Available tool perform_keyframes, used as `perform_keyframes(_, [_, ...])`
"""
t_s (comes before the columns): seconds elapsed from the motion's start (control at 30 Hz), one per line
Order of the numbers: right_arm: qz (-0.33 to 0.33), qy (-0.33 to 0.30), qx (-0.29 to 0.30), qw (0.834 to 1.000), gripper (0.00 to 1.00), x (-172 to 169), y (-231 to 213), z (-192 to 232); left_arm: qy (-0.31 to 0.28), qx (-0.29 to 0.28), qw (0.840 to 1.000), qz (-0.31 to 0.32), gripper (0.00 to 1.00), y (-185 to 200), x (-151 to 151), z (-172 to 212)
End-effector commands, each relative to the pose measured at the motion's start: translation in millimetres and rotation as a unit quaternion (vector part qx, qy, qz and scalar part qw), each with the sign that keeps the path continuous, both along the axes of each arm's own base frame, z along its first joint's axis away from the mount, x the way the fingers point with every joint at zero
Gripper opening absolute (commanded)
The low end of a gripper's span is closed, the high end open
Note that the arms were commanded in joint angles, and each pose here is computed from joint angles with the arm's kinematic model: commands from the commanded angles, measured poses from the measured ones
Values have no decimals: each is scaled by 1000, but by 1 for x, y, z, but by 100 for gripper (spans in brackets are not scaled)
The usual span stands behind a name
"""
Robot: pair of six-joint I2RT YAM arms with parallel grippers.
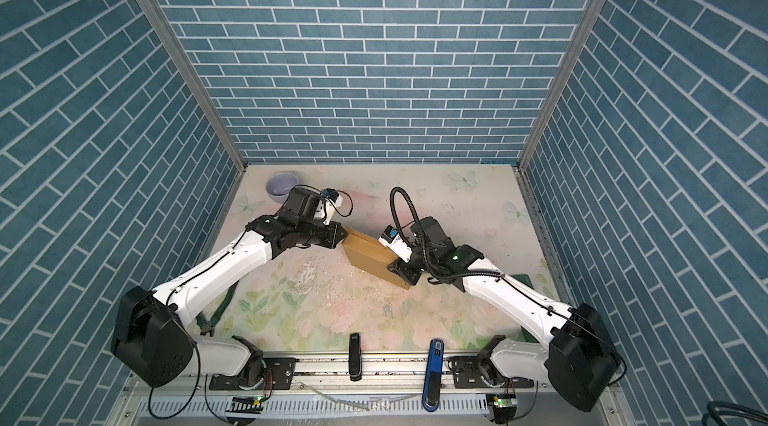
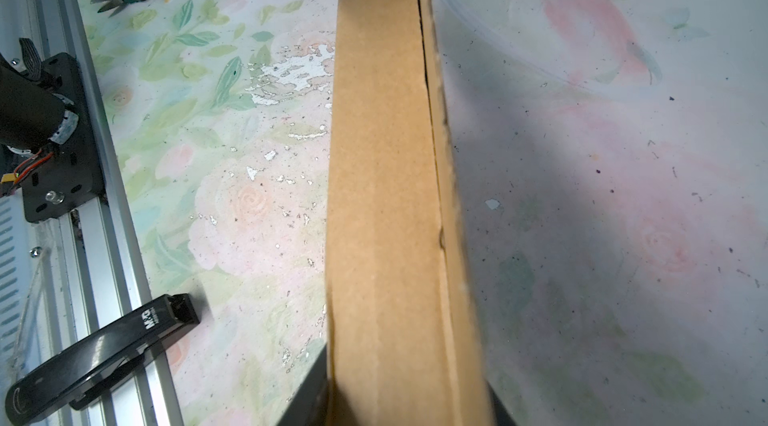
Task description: Fold the paper box
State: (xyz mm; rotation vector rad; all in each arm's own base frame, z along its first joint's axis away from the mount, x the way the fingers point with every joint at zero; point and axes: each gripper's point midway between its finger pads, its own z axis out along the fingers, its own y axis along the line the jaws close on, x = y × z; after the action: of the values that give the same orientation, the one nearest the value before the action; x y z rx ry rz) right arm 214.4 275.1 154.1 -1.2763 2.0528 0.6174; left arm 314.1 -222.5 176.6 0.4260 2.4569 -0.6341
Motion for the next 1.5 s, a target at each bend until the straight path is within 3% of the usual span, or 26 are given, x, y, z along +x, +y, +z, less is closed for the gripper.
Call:
perform_keyframes(0.0, [0, 3, 8, 1000, 19, -4, 0, -2, -31, -10, 999, 2, 16, -2, 4, 20])
perform_keyframes(0.87, [3, 7, 5, 1000, 18, -1, 4, -6, 2, -20, 1000, 4, 8, -6, 0, 10])
perform_keyframes(1.23, [-1, 6, 4, 1000, 17, 0, 4, -6, -4, -5, 1000, 18, 0, 1, 2, -3])
perform_keyframes(1.47, [-9, 2, 10, 1000, 17, 2, 3, -4, -15, 6, 999, 29, 0, 7, 1, -11])
